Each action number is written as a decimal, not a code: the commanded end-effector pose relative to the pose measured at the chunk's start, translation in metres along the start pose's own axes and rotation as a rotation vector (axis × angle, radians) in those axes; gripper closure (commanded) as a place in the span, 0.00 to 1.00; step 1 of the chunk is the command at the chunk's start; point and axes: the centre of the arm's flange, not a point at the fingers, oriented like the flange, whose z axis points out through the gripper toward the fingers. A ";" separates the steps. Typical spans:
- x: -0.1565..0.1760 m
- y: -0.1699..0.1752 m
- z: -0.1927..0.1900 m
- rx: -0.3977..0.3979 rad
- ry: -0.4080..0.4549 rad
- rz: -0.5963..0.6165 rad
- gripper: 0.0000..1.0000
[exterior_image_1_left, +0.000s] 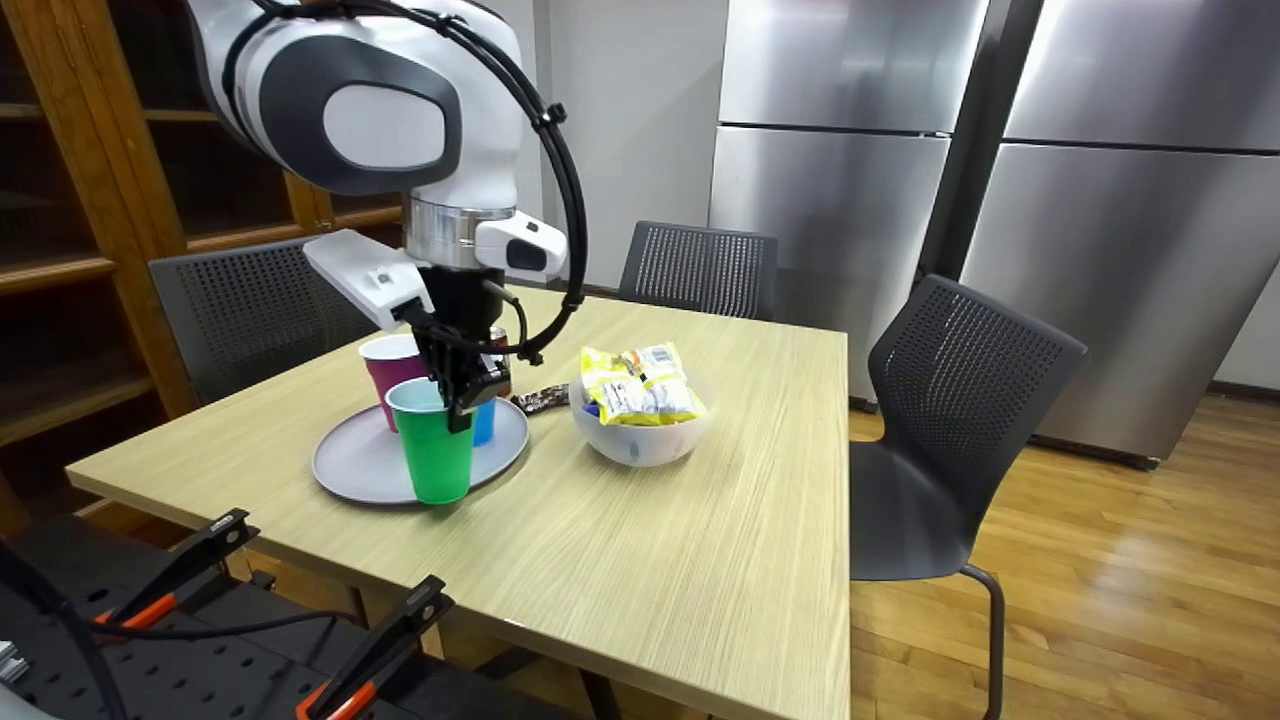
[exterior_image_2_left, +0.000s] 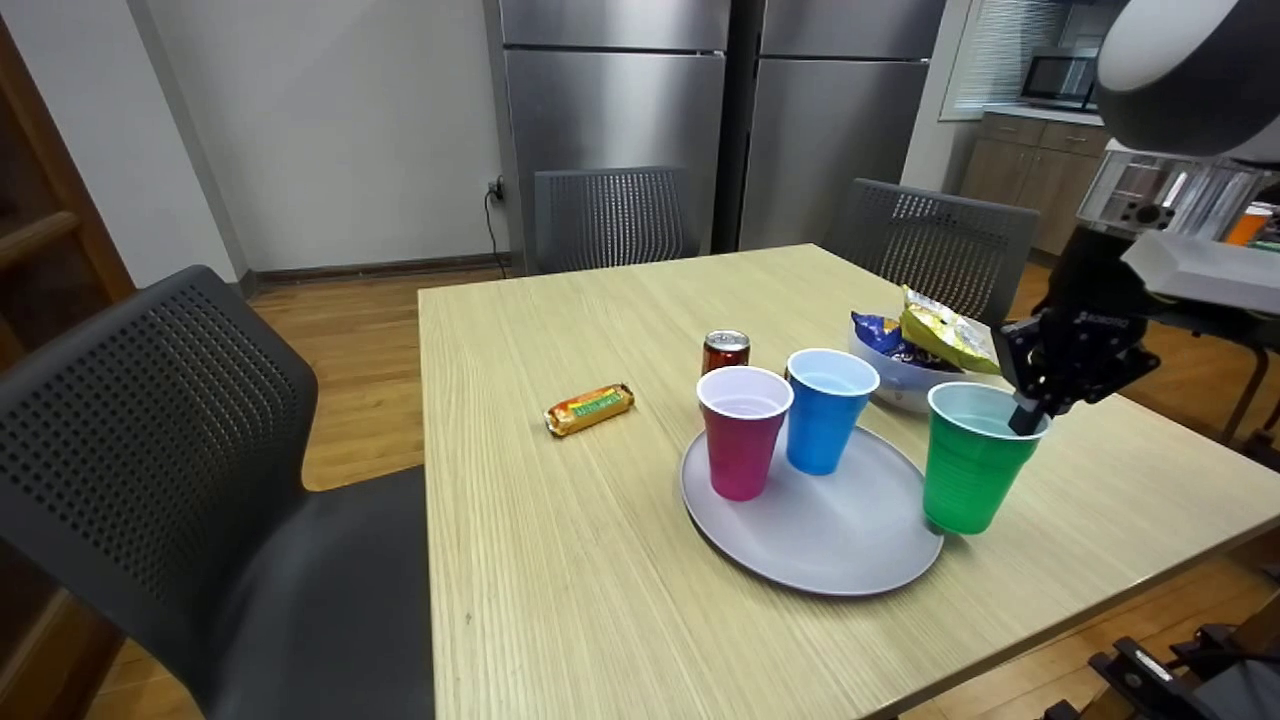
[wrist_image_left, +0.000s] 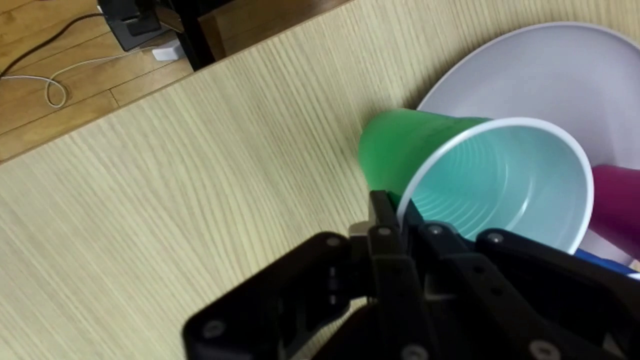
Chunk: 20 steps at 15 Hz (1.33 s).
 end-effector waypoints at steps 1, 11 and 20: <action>-0.024 -0.023 0.005 -0.008 0.017 -0.018 0.99; -0.024 -0.063 0.019 -0.014 0.046 -0.081 0.99; -0.019 -0.083 0.021 -0.006 0.065 -0.084 0.99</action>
